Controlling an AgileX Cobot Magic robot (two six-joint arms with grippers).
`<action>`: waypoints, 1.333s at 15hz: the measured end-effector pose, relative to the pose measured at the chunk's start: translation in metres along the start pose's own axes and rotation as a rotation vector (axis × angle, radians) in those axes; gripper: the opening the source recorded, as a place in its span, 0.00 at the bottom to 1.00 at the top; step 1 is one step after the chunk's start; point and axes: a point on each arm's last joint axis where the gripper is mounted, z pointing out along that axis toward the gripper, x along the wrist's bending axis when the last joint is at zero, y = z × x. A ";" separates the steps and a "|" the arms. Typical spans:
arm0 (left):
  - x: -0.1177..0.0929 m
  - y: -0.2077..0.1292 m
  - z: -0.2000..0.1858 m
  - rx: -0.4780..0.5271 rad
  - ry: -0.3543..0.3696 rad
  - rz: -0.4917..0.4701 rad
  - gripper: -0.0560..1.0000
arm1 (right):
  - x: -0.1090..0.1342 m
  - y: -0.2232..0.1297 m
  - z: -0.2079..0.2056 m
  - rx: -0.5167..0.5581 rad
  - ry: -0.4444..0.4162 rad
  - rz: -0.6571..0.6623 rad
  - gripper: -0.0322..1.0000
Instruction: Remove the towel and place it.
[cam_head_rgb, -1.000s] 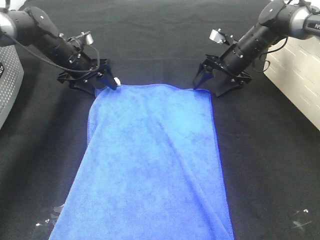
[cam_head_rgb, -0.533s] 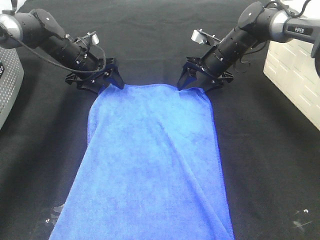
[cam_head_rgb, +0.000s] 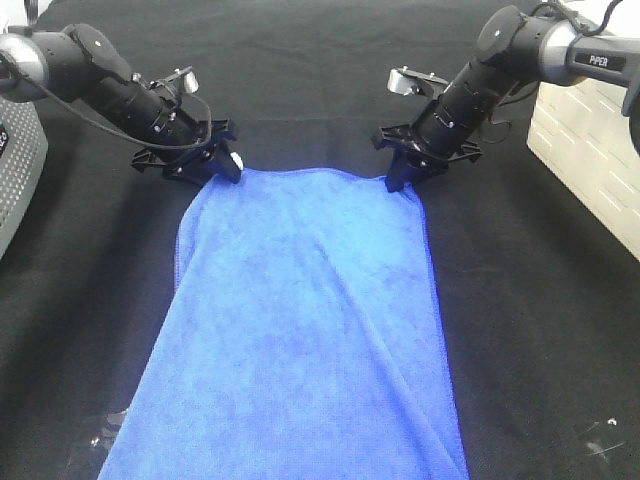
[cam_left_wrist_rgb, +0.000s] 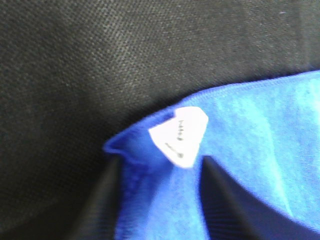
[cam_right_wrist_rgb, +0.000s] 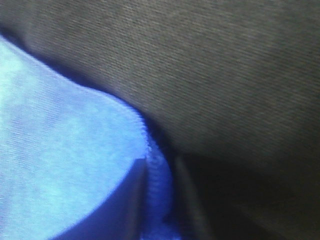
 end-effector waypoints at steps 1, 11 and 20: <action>0.000 0.000 0.000 -0.003 0.001 0.014 0.35 | -0.001 0.000 0.000 0.002 -0.007 -0.003 0.11; -0.006 0.005 -0.005 0.027 0.109 0.238 0.09 | -0.003 0.013 -0.020 -0.077 -0.120 -0.086 0.04; -0.053 0.056 -0.052 -0.195 0.217 0.544 0.08 | 0.007 0.051 -0.062 -0.268 -0.248 -0.239 0.04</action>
